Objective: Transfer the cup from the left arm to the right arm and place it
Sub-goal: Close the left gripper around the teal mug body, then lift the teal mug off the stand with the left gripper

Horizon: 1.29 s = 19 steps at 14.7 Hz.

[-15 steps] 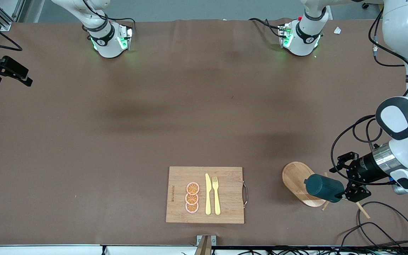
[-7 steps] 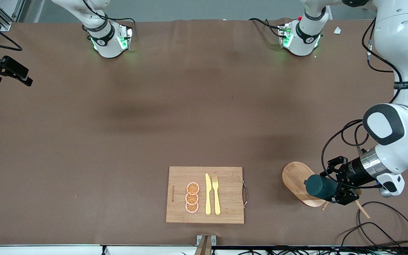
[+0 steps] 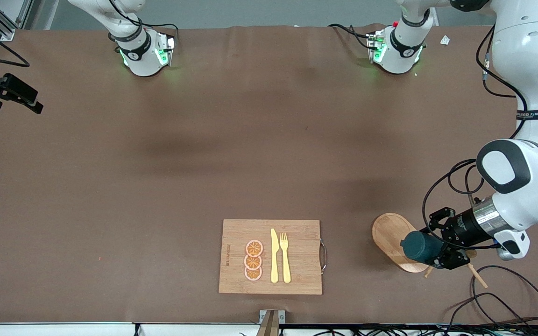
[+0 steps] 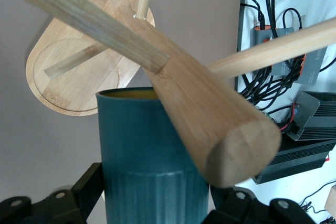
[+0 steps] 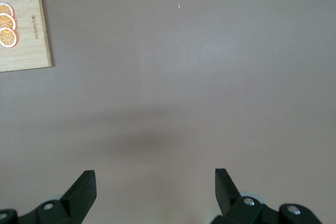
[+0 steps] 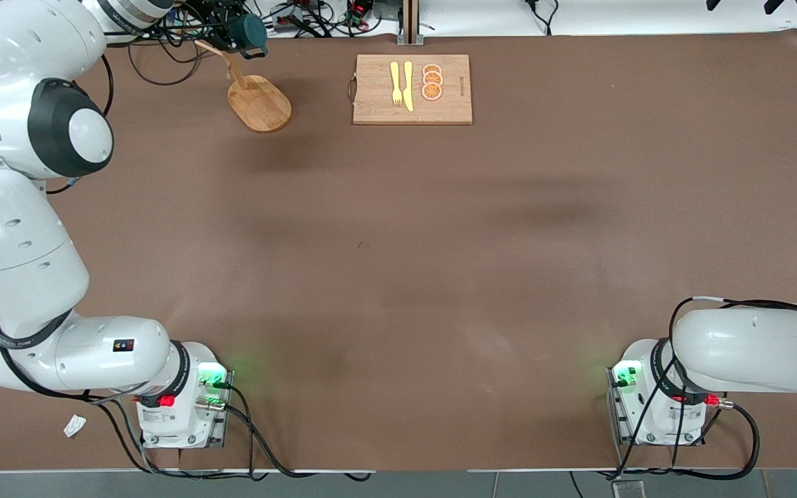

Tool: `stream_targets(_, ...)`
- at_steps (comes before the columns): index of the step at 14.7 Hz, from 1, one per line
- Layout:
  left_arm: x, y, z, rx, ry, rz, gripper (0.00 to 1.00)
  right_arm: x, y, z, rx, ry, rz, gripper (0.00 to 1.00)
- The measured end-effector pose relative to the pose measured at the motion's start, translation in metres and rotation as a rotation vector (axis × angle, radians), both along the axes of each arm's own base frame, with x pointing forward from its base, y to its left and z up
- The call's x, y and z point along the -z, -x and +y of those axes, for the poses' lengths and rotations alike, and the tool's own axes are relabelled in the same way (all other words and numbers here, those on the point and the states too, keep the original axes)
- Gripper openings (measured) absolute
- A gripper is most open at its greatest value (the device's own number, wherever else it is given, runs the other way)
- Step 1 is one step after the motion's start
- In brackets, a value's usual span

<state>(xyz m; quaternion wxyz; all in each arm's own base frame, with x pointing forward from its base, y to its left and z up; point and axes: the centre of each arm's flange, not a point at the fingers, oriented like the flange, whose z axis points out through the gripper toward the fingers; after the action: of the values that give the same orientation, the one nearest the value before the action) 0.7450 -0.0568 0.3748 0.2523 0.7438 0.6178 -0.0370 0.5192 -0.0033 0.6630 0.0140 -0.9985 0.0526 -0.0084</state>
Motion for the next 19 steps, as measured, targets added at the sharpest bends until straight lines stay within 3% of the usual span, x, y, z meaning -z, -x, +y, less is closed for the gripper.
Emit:
stream_targets(14, -0.043, 0.007, -0.045, 0.075, 0.036, -0.036, 0.83, 0.000, 0.000, 0.000, 0.000, 0.000, 0.001, 1.00)
stream_targets(19, -0.071, 0.029, -0.124, 0.120, 0.015, -0.010, 0.83, 0.000, 0.000, 0.000, 0.001, 0.000, 0.001, 1.00)
